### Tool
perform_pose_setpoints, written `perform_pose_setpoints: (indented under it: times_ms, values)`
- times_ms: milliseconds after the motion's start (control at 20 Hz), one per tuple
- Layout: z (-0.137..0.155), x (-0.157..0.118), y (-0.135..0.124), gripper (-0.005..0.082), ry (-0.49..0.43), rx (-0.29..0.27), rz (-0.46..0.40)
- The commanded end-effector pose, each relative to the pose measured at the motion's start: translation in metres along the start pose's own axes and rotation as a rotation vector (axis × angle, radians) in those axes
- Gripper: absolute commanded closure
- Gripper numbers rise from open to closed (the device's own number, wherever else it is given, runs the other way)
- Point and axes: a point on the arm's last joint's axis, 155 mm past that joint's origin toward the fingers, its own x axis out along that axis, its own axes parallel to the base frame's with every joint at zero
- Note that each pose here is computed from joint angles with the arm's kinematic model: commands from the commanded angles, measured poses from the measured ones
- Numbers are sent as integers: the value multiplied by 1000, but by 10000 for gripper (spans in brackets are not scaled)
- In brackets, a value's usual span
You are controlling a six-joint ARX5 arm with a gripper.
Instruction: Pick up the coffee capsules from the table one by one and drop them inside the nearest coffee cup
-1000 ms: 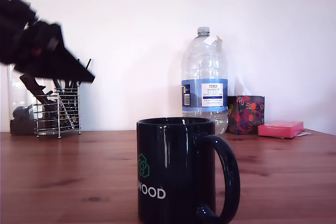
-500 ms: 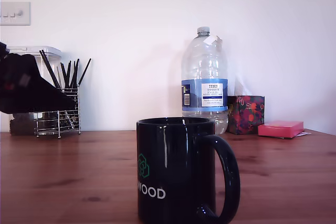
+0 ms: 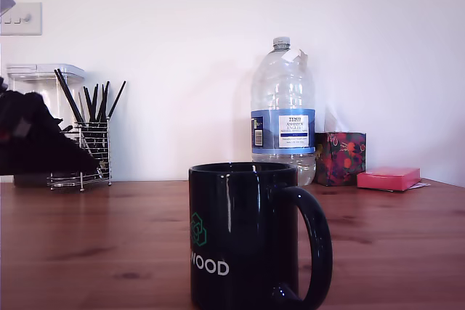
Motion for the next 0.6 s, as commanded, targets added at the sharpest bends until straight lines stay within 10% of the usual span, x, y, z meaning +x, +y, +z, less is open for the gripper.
perform_pose_setpoints:
  times_ms: [0,350,550]
  values:
    - [-9,2,-3,777,8,23,-32]
    - [-2,15,-7,563,-89,58,-159]
    - [-5,27,0,231,-121,11,-160]
